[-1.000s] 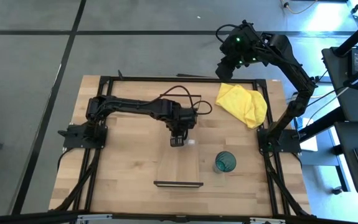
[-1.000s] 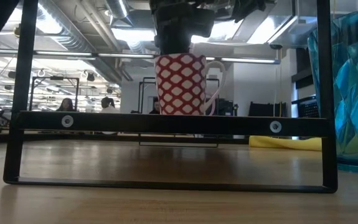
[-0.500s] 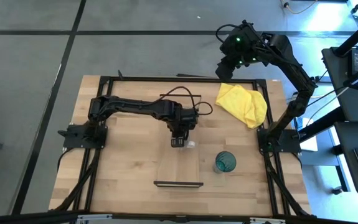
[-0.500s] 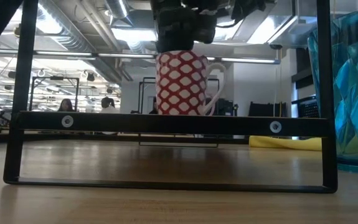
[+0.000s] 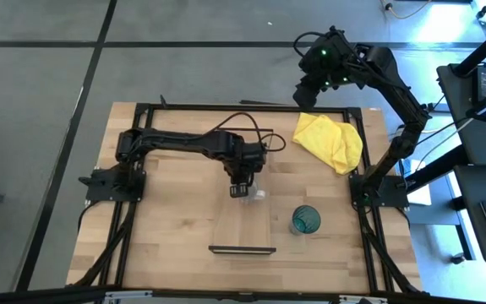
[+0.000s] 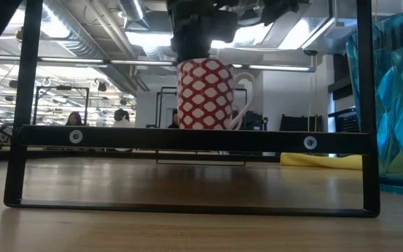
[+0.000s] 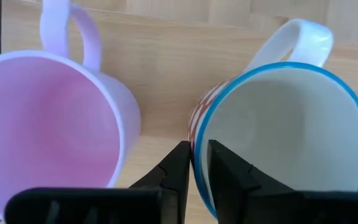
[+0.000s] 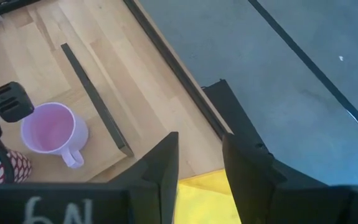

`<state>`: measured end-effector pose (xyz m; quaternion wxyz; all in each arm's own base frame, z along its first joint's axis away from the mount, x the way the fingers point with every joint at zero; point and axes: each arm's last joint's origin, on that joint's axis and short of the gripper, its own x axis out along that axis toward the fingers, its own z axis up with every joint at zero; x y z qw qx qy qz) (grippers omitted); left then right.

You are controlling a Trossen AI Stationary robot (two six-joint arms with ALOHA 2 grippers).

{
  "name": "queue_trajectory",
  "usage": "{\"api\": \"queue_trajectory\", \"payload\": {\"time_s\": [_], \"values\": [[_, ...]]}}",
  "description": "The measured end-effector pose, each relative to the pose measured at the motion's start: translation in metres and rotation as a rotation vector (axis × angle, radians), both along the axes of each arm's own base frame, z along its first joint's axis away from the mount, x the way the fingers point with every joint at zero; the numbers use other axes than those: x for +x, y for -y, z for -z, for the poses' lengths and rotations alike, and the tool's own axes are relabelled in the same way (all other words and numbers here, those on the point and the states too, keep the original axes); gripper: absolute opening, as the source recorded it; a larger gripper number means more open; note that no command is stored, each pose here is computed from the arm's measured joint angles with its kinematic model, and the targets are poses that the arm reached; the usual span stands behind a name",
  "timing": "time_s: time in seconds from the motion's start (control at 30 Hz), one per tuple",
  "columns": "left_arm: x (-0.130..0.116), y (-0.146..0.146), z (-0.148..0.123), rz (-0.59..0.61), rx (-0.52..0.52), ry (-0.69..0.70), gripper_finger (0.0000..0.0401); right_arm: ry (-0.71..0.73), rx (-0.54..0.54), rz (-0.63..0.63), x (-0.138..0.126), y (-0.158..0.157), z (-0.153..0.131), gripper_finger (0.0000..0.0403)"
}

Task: Stack small to large cups/mugs on shelf
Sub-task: Put the white patterned mug on the shelf, then put the blue cup on the shelf

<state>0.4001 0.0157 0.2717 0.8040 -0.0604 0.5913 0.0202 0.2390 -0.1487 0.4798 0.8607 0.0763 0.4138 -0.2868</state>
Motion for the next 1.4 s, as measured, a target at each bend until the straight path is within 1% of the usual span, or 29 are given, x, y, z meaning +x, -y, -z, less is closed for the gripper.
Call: {"api": "queue_trajectory", "payload": {"time_s": [0.2, 0.5, 0.63, 0.77, 0.83, 0.9, 0.97, 1.03, 1.2, 1.33, 1.4], "values": [[-0.008, -0.002, -0.016, -0.035, -0.052, 0.041, 0.0053, 0.005, -0.009, 0.018, -0.003, 0.006, -0.001, 0.0126], [-0.026, -0.009, -0.049, -0.101, -0.006, 0.129, 0.0053, 0.016, -0.030, 0.015, -0.003, 0.010, -0.002, 0.0126], [-0.040, -0.010, -0.065, -0.148, 0.026, 0.146, 0.0054, -0.016, -0.006, 0.016, -0.006, 0.009, 0.000, 0.0126], [-0.058, -0.009, -0.079, -0.170, 0.022, 0.139, 0.0055, -0.105, 0.083, 0.018, -0.012, 0.005, 0.011, 0.0126], [-0.065, -0.008, -0.086, -0.160, 0.024, 0.140, 0.0055, -0.102, 0.116, 0.042, -0.010, 0.006, 0.017, 0.0126], [-0.073, -0.008, -0.094, -0.119, 0.016, 0.163, 0.0055, -0.090, 0.194, 0.040, -0.010, 0.002, 0.024, 0.0126], [-0.078, -0.009, -0.101, -0.068, -0.013, 0.191, 0.0055, -0.064, 0.287, 0.033, -0.008, -0.005, 0.032, 0.0126], [-0.082, -0.013, -0.105, -0.021, -0.042, 0.210, 0.0055, -0.096, 0.384, 0.018, -0.001, -0.013, 0.048, 0.0126], [-0.098, -0.020, -0.116, 0.078, -0.071, 0.236, 0.0055, -0.212, 0.528, 0.037, 0.017, -0.038, 0.098, 0.0126], [-0.112, -0.020, -0.126, 0.185, -0.136, 0.281, 0.0055, -0.273, 0.684, 0.040, 0.028, -0.059, 0.136, 0.0126], [-0.122, -0.018, -0.127, 0.235, -0.169, 0.310, 0.0055, -0.310, 0.727, 0.048, 0.031, -0.070, 0.147, 0.0126]]}}
